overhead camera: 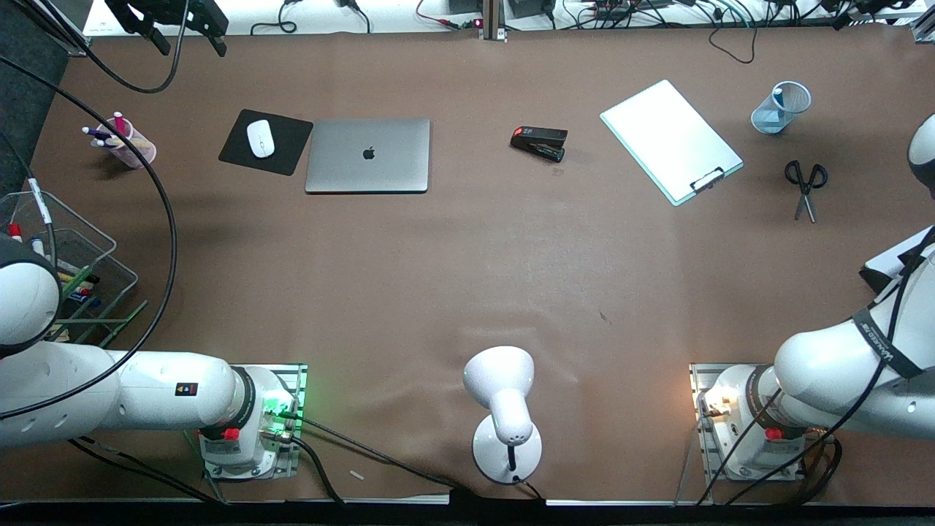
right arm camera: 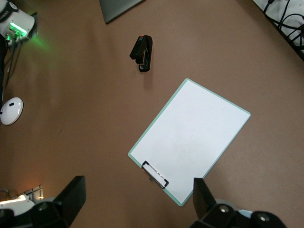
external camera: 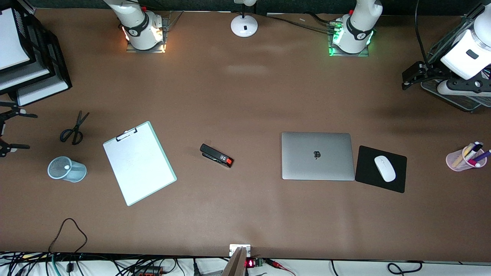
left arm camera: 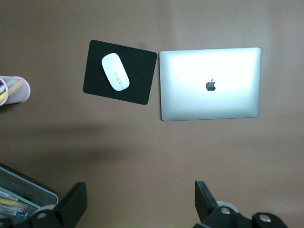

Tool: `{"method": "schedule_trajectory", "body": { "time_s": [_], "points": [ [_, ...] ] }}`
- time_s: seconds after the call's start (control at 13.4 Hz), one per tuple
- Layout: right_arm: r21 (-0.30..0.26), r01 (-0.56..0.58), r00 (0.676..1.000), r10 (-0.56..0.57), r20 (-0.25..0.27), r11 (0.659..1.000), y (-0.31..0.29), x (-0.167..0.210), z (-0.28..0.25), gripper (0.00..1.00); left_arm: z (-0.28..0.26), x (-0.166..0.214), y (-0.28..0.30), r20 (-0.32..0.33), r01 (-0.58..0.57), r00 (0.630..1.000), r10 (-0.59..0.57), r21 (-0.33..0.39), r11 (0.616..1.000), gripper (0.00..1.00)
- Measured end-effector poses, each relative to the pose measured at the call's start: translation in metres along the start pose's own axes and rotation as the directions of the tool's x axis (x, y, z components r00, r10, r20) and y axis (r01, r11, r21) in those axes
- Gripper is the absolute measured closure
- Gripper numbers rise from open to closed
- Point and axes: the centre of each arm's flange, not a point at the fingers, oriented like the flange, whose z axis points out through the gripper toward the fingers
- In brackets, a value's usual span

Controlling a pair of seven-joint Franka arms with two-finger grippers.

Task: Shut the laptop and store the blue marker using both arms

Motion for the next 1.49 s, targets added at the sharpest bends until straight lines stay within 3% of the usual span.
{"method": "schedule_trajectory", "body": {
  "time_s": [0.22, 0.45, 0.67, 0.82, 1.04, 1.27, 1.49],
  "points": [
    [-0.060, -0.103, 0.987, 0.109, 0.118, 0.993, -0.044, 0.074, 0.002, 0.00, 0.000, 0.000, 0.000, 0.001, 0.000, 1.000, 0.000, 0.000, 1.000, 0.00],
    [-0.148, -0.260, 0.938, 0.286, 0.195, 0.954, -0.086, 0.129, 0.012, 0.00, 0.000, 0.000, 0.000, 0.001, 0.000, 1.000, 0.000, 0.000, 1.000, 0.00],
    [-0.240, -0.461, 0.825, 0.512, 0.241, 0.855, -0.108, 0.150, 0.036, 0.00, 0.001, -0.001, 0.000, 0.009, 0.000, 1.000, 0.000, 0.000, 1.000, 0.00],
    [-0.291, -0.536, 0.757, 0.604, 0.250, 0.792, -0.113, 0.153, 0.049, 0.00, 0.001, -0.001, 0.000, 0.011, 0.000, 1.000, 0.000, 0.000, 1.000, 0.00],
    [-0.382, -0.596, 0.693, 0.693, 0.200, 0.706, -0.101, 0.141, 0.063, 0.00, 0.001, -0.001, 0.000, 0.012, 0.000, 1.000, 0.000, 0.000, 1.000, 0.00],
    [-0.431, -0.656, 0.647, 0.755, 0.101, 0.620, -0.087, 0.124, 0.095, 0.00, 0.001, -0.001, 0.000, 0.012, 0.000, 1.000, 0.000, 0.000, 1.000, 0.00],
    [-0.459, -0.763, 0.511, 0.859, 0.004, 0.456, -0.091, 0.104, 0.115, 0.00, 0.001, -0.001, 0.000, 0.012, 0.000, 1.000, 0.000, 0.000, 1.000, 0.00]
  ]
}}
